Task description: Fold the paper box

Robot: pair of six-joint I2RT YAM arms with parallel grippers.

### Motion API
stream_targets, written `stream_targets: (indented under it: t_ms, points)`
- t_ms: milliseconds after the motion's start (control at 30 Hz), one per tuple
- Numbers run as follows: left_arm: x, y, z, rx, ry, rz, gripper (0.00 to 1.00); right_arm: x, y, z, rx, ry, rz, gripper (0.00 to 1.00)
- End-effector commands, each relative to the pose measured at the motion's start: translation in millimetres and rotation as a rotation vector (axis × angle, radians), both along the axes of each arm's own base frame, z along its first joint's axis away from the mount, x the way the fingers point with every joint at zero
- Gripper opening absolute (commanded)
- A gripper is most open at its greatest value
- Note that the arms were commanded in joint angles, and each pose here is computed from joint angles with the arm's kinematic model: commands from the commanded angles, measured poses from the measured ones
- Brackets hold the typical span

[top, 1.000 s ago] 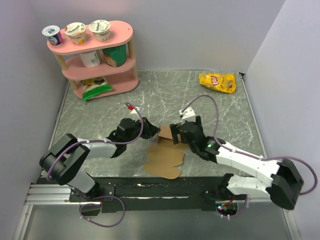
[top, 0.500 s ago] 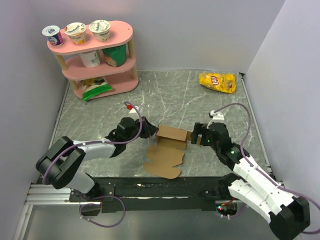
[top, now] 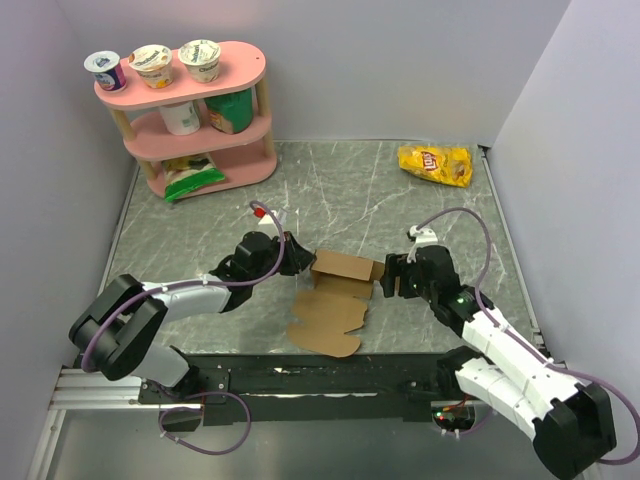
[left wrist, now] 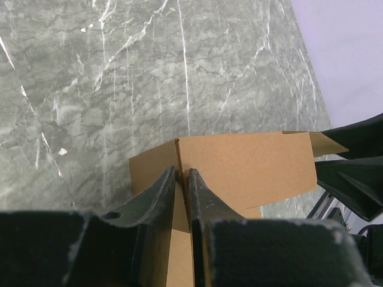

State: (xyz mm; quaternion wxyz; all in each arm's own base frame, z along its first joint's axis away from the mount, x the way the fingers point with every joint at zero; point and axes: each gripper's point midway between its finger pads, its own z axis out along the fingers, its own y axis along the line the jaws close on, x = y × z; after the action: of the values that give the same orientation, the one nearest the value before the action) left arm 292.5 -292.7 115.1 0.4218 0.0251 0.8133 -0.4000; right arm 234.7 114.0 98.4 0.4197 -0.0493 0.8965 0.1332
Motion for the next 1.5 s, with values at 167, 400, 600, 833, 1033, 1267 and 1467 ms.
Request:
stream_targets:
  t_ms: [167,400,600,833,1033,1267,1467]
  points:
    - [-7,17,-36,0.136,0.086,0.021,0.2,9,11,17,0.082,-0.046,-0.007,0.63]
    - [-8,15,-34,0.119,0.095,0.02,0.18,5,29,12,0.153,-0.022,0.027,0.44]
    - [-10,8,-33,0.079,0.108,0.004,0.18,0,43,12,0.168,-0.023,0.037,0.43]
    - [-12,4,-30,0.051,0.122,-0.008,0.17,-1,57,11,0.135,-0.02,0.031,0.42]
    - [-14,4,-22,0.048,0.11,-0.019,0.2,5,55,16,0.13,-0.043,-0.004,0.43]
    - [-4,14,9,0.081,0.023,0.006,0.92,10,43,20,0.069,-0.035,-0.01,0.43]
    - [0,38,54,0.064,-0.113,0.06,0.96,16,32,22,0.041,-0.016,-0.01,0.39]
